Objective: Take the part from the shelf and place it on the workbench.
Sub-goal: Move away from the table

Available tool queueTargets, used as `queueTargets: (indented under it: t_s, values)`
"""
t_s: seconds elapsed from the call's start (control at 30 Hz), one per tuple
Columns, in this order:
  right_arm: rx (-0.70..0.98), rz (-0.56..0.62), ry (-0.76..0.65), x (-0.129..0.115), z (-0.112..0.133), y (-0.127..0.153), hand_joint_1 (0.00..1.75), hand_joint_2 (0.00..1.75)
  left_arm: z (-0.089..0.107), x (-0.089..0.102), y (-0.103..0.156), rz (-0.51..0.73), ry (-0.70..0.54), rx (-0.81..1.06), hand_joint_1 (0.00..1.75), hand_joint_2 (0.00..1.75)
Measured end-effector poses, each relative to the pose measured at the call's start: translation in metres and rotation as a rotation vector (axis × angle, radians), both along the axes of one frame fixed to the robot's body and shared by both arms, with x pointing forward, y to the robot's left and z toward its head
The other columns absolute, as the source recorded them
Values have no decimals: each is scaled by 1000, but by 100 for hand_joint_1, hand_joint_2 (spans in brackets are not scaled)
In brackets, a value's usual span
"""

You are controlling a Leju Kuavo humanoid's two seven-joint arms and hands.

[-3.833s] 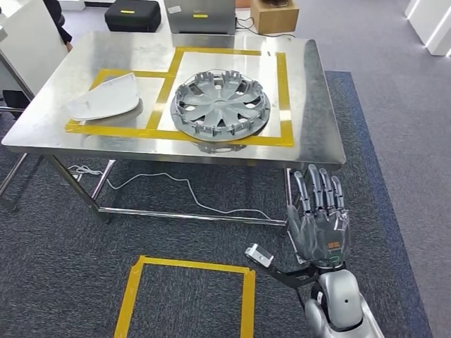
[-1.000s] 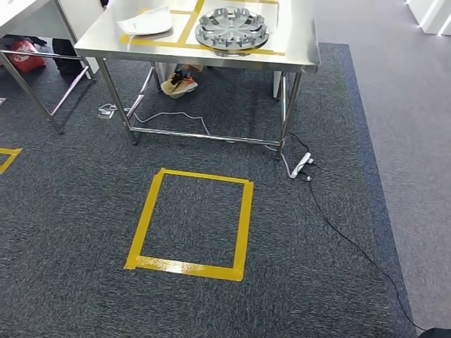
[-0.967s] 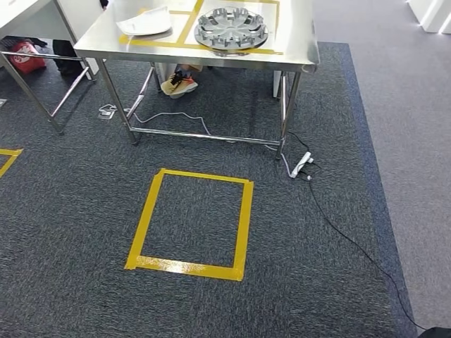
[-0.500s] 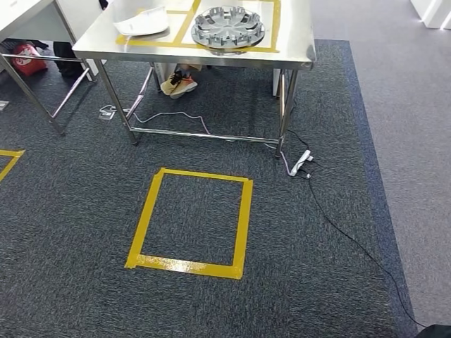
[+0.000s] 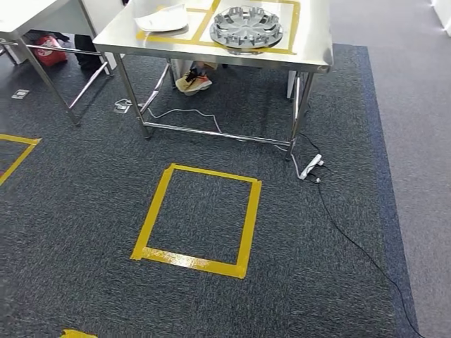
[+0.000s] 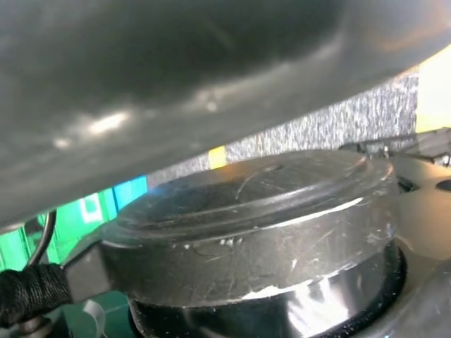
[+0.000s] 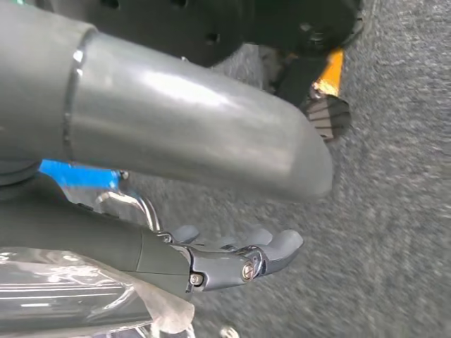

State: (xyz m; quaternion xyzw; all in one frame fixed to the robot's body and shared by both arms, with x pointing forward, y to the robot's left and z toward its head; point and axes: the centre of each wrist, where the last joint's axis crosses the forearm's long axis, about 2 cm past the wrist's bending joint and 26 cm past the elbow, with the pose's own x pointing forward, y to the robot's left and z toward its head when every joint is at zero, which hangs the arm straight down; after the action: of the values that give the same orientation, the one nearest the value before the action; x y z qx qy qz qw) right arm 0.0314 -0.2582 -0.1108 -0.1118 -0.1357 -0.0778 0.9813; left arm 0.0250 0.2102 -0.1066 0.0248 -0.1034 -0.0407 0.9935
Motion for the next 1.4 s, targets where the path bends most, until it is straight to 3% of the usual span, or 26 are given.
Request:
queueTargets:
  t_s: [1.4]
  values:
    - [-14, -13, 15, -2, 0, -6, 0, 0, 1, 0, -6, 2, 10, 7, 0, 0]
